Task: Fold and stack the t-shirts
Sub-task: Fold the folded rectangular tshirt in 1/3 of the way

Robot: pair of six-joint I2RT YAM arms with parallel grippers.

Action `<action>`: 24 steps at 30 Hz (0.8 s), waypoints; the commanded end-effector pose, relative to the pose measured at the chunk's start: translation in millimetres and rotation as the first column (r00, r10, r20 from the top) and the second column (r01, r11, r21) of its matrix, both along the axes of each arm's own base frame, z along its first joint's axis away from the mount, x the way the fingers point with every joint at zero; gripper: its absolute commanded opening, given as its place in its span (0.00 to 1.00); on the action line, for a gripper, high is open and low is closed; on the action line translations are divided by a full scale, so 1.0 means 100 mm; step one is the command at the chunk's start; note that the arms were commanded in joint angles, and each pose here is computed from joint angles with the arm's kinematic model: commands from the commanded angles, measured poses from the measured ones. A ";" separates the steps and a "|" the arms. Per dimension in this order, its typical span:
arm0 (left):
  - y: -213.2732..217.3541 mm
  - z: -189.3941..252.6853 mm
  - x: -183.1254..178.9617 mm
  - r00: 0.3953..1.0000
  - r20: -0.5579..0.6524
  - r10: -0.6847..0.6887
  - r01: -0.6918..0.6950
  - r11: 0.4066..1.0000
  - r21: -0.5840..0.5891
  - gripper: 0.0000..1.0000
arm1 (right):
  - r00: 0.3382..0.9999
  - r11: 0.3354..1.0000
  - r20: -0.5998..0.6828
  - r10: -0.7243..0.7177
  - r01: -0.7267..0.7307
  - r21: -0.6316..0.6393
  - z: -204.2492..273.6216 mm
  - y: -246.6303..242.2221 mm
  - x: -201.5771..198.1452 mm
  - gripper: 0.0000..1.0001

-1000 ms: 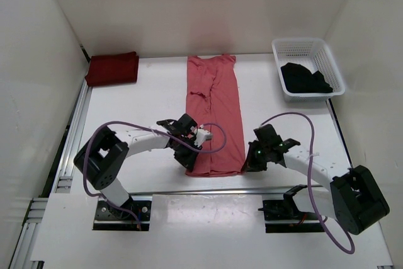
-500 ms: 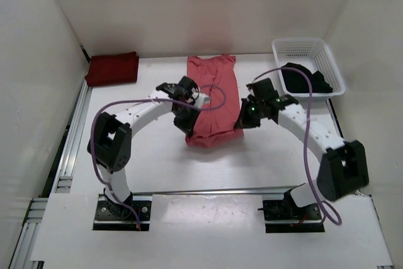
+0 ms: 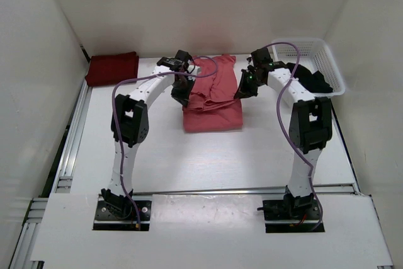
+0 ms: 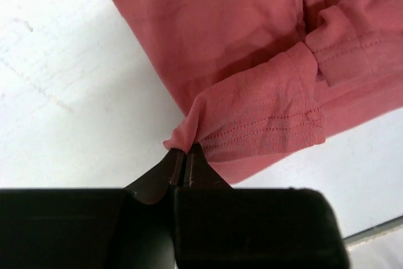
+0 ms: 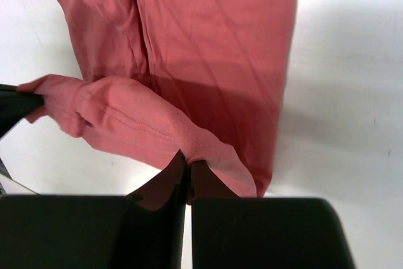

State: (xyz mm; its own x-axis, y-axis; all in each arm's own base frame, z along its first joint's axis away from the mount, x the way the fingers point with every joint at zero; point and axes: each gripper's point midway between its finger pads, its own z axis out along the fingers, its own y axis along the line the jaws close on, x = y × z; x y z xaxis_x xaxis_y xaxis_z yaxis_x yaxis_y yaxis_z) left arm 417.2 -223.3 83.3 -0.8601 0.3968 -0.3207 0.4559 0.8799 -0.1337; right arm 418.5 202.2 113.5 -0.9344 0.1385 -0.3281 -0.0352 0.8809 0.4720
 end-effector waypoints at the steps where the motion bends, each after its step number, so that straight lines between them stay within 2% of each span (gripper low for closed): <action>1: -0.01 0.17 0.12 0.998 0.055 0.001 -0.002 1.000 0.011 0.11 | 0.999 0.999 0.016 0.037 -0.037 0.035 0.14 0.07 0.10 0.00; 6: -0.09 0.18 0.33 0.992 0.127 0.007 -0.006 1.000 -0.012 0.12 | 0.999 0.999 -0.029 0.040 -0.039 0.023 -0.09 0.06 0.21 0.00; 14: -0.03 0.07 0.57 0.988 0.152 0.039 -0.037 0.999 -0.016 0.14 | 1.000 0.999 -0.020 -0.003 0.004 0.042 -0.18 0.01 0.55 0.00; 16: -0.04 0.07 0.61 0.986 0.163 0.040 -0.037 0.999 -0.021 0.17 | 1.000 0.998 -0.027 -0.001 0.003 0.059 -0.21 0.00 0.60 0.00; 17: -0.04 0.00 0.61 0.988 0.150 0.039 -0.037 0.999 -0.014 0.23 | 1.000 0.998 -0.028 -0.010 0.012 0.059 -0.21 -0.04 0.62 0.03; 18: -0.04 0.00 0.61 0.988 0.150 0.039 -0.037 0.999 -0.014 0.26 | 0.999 0.998 -0.045 -0.018 0.020 0.059 -0.28 -0.04 0.61 0.18; 20: -0.03 -0.08 0.58 0.991 0.128 0.037 -0.037 0.999 -0.004 0.34 | 0.999 0.997 -0.038 -0.036 0.039 0.066 -0.25 -0.07 0.69 0.34; 21: 0.01 -0.09 0.60 0.989 0.138 0.046 -0.048 0.999 0.017 0.44 | 0.999 0.997 -0.039 -0.032 0.035 0.074 -0.26 -0.05 0.70 0.41; 22: 0.04 -0.13 0.58 0.990 0.131 0.048 -0.052 0.998 0.030 0.48 | 0.999 0.996 -0.024 -0.042 0.044 0.078 -0.21 -0.09 0.76 0.51; 24: 0.15 -0.13 0.64 0.986 0.150 0.071 -0.081 0.994 0.067 0.57 | 0.999 0.995 0.020 -0.037 0.035 0.098 -0.04 -0.06 0.85 0.57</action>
